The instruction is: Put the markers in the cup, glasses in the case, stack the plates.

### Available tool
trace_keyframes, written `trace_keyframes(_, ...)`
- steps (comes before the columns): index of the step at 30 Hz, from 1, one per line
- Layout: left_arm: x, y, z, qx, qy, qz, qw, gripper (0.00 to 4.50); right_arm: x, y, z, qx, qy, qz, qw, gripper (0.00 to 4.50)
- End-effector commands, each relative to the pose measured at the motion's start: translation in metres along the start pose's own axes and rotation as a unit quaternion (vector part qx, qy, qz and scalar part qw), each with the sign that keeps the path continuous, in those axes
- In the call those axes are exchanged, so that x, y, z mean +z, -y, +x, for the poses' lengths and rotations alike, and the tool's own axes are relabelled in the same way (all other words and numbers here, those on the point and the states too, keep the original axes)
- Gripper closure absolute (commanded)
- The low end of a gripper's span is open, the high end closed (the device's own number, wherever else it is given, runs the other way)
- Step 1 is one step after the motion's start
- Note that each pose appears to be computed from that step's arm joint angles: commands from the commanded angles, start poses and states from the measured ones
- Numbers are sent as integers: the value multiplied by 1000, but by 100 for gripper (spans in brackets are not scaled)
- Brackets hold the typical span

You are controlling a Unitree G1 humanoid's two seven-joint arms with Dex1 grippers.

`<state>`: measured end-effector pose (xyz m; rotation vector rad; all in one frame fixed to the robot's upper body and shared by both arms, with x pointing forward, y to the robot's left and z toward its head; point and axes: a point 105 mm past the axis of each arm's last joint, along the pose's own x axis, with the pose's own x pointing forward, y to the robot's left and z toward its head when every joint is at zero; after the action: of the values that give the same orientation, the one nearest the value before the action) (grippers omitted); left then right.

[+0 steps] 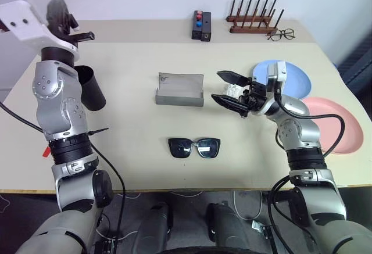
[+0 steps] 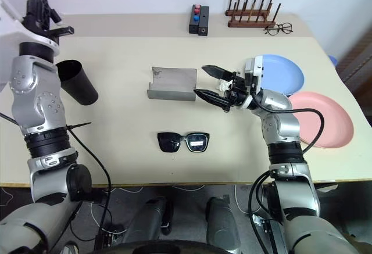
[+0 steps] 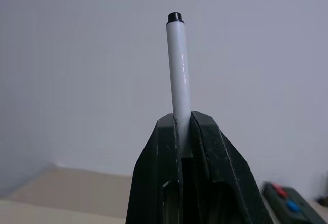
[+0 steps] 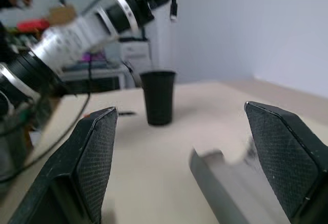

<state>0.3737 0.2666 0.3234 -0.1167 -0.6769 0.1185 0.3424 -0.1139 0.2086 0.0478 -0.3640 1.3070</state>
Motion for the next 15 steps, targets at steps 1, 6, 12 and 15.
trace_keyframes(1, 19, -16, 0, 25, 48, 24, 998, 445, 16, -4, 9, 31, 33, -17, 999, 45)
trace_keyframes(6, 14, -29, -8, 50, 54, 43, 996, 445, 16, -10, 19, 67, 41, -11, 997, 45)
trace_keyframes(12, 5, -45, -18, 87, 69, 54, 992, 445, 20, -11, 31, 84, 51, -11, 995, 45)
trace_keyframes(15, -5, -47, -20, 96, 59, 64, 992, 445, 20, -11, 35, 89, 54, -10, 994, 45)
